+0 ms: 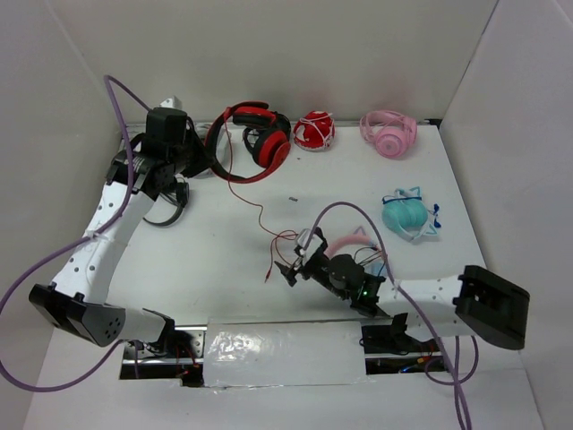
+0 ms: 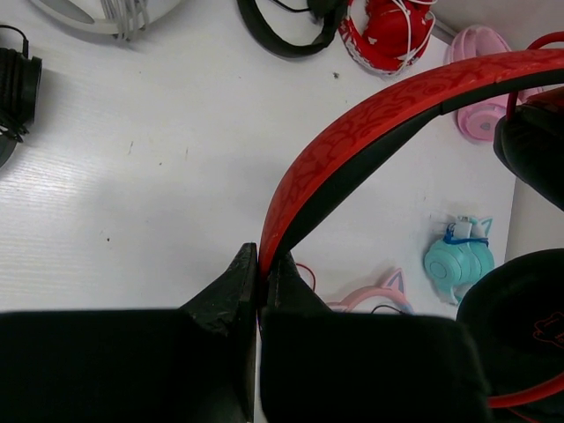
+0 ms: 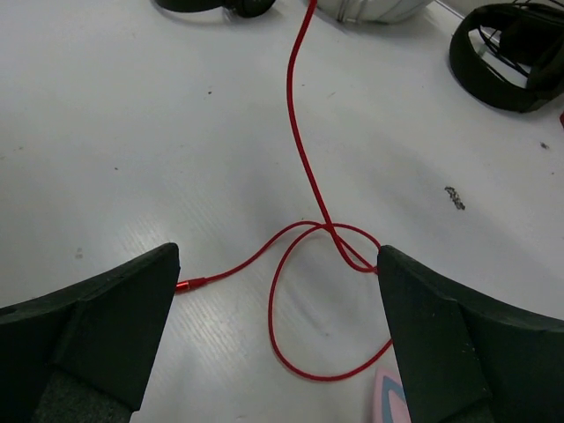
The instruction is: Wrap the headphones
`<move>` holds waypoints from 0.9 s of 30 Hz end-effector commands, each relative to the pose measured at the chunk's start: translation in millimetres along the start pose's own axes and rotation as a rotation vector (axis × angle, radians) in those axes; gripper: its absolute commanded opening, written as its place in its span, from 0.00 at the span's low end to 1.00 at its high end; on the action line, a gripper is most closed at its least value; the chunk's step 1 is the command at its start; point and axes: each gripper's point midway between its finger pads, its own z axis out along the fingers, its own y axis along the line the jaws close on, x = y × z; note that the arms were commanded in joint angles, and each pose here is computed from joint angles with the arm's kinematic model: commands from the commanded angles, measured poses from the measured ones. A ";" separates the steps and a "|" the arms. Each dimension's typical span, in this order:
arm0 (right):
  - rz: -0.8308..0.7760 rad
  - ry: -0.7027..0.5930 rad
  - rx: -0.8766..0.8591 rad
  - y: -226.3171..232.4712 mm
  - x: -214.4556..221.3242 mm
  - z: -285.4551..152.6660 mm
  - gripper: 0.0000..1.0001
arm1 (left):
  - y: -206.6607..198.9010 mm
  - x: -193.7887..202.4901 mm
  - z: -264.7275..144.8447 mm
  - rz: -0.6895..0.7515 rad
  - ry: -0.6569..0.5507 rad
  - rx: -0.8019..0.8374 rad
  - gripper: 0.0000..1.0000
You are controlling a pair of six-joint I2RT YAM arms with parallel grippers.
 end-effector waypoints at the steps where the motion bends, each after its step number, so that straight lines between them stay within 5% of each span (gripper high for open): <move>1: -0.035 -0.142 0.025 -7.6 -40.1 23.9 1.00 | -37.4 -30.2 -34.8 0.002 -0.099 0.173 0.00; 5: -0.025 -0.118 0.039 -16.8 -25.9 51.4 0.97 | -44.8 -29.7 -44.3 0.035 -0.100 0.224 0.00; 9: 0.039 -0.177 0.113 -47.1 -30.6 59.7 0.45 | -52.0 -26.2 -57.8 0.076 -0.091 0.286 0.00; 13: 0.065 -0.088 -0.013 -54.2 -25.7 69.9 0.05 | -61.3 -20.7 -76.1 0.109 -0.094 0.387 0.00; 19: 0.118 -0.101 -0.082 -50.1 -29.7 59.8 0.00 | -68.9 -31.7 -95.4 0.131 -0.134 0.423 0.00; 27: 0.181 -0.073 0.132 -100.1 -45.5 68.5 0.00 | -81.4 -18.4 -126.0 0.205 -0.120 0.573 0.00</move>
